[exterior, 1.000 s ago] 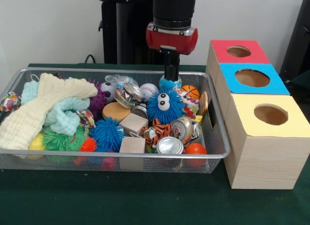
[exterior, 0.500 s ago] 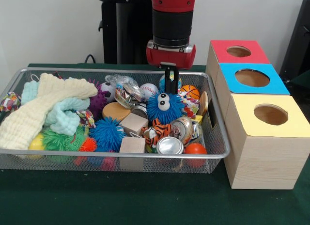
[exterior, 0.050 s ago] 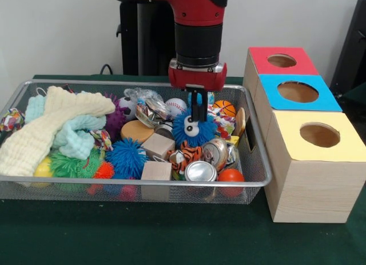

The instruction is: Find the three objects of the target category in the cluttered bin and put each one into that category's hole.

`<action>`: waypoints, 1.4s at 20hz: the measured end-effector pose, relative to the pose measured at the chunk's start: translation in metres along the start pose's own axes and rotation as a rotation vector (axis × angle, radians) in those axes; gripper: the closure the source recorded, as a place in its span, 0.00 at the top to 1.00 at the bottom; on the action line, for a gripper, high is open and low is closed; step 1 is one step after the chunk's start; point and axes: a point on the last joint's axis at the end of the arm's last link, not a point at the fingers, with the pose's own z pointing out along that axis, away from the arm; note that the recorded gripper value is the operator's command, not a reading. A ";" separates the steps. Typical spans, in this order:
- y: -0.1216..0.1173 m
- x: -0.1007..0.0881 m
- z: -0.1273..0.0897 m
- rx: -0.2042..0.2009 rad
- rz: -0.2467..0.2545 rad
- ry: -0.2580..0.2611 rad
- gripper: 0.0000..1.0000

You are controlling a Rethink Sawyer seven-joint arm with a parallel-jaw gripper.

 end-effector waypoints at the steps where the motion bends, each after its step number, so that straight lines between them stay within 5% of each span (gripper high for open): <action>1: 0.000 -0.002 0.000 -0.003 -0.001 -0.004 0.00; 18: 0.002 -0.037 0.010 -0.033 -0.009 -0.057 0.00; 28: -0.001 -0.032 0.025 -0.044 -0.051 -0.051 0.00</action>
